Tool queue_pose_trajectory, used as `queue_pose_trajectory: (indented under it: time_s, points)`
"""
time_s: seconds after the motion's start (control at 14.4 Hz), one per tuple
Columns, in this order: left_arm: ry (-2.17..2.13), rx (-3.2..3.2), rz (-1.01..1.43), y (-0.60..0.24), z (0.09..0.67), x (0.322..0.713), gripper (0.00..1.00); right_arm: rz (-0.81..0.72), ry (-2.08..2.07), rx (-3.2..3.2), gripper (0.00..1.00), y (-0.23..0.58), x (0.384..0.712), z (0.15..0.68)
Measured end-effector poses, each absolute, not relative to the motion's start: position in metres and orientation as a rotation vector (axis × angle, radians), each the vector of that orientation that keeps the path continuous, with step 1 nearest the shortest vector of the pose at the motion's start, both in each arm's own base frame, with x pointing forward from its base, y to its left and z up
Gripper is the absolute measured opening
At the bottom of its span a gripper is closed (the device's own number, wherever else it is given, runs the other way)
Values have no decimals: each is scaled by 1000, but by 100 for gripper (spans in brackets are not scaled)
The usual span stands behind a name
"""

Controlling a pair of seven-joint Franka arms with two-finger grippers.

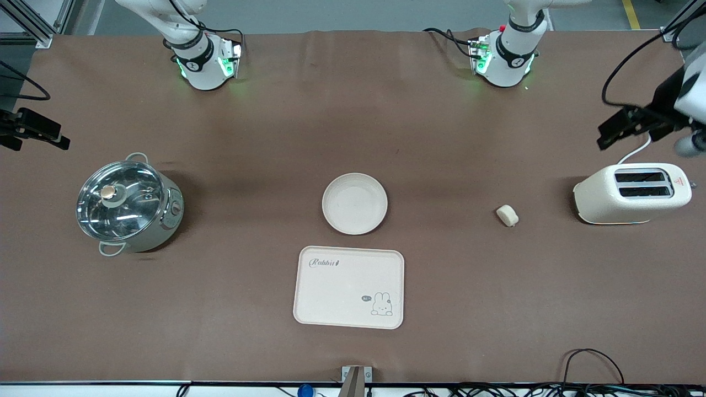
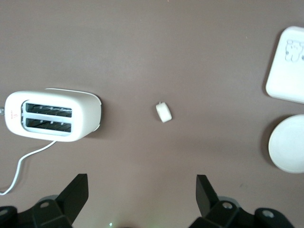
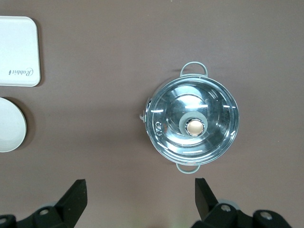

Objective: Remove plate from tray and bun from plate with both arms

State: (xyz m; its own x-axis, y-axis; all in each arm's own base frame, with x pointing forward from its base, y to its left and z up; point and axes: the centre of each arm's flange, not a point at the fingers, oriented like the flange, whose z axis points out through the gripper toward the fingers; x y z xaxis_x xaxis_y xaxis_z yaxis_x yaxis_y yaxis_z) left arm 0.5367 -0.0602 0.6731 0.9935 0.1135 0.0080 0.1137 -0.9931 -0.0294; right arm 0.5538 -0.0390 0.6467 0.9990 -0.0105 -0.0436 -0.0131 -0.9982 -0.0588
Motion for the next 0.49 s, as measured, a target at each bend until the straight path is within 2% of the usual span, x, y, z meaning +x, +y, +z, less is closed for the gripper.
queue_pose_trajectory:
  time_s: [0.49]
  points:
    - [29, -3103, 13, -79, 678, 471, 100, -3, 4, -3095, 100, -30, 503, 705]
